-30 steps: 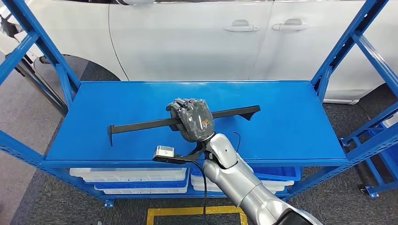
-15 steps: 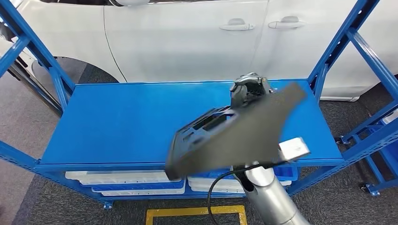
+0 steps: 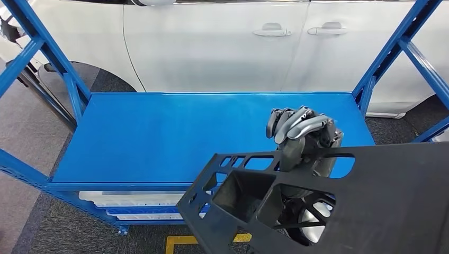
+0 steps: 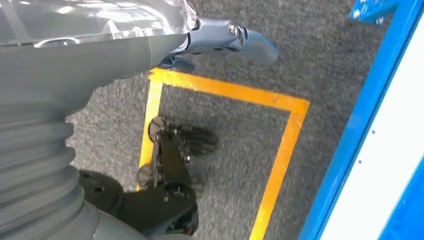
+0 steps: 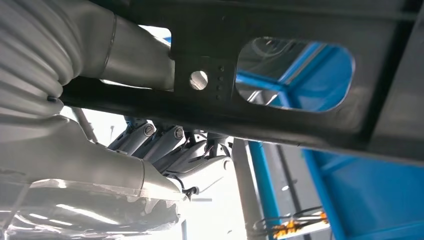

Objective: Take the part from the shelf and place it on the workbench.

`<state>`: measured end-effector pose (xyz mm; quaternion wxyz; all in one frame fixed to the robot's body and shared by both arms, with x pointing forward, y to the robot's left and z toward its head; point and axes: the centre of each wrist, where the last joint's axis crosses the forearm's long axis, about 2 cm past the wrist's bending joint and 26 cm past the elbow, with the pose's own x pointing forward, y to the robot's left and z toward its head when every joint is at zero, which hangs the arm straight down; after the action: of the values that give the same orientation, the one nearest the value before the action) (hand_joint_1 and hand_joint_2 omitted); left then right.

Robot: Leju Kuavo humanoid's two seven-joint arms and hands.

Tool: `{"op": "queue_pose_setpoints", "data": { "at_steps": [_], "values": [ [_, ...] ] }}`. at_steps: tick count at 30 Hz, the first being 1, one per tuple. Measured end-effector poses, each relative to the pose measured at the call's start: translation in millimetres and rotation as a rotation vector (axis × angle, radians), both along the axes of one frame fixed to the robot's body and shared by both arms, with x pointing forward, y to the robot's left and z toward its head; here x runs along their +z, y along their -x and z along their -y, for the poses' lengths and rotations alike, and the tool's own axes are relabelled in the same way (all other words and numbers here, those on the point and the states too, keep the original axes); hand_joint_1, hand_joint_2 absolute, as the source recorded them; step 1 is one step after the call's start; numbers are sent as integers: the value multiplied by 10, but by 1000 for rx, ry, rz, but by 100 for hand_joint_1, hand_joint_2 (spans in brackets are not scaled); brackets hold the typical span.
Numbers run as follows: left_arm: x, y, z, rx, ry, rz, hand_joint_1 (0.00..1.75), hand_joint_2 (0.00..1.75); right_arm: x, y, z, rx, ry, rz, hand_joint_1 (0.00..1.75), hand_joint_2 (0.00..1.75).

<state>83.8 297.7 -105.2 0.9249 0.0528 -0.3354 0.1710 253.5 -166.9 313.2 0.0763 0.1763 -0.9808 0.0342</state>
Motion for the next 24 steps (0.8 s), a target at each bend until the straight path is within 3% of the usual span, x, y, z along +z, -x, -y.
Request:
{"op": "queue_pose_setpoints", "data": {
  "at_steps": [9, 24],
  "values": [
    [2, -14, 27, 11, 2, -1, 0, 175, 30, 62, -57, 50, 33, 21, 175, 175],
    [-34, 201, 20, 74, -16, -80, 0, 175, 67, -106, -79, 96, 9, -13, 175, 175]
  ]
}}
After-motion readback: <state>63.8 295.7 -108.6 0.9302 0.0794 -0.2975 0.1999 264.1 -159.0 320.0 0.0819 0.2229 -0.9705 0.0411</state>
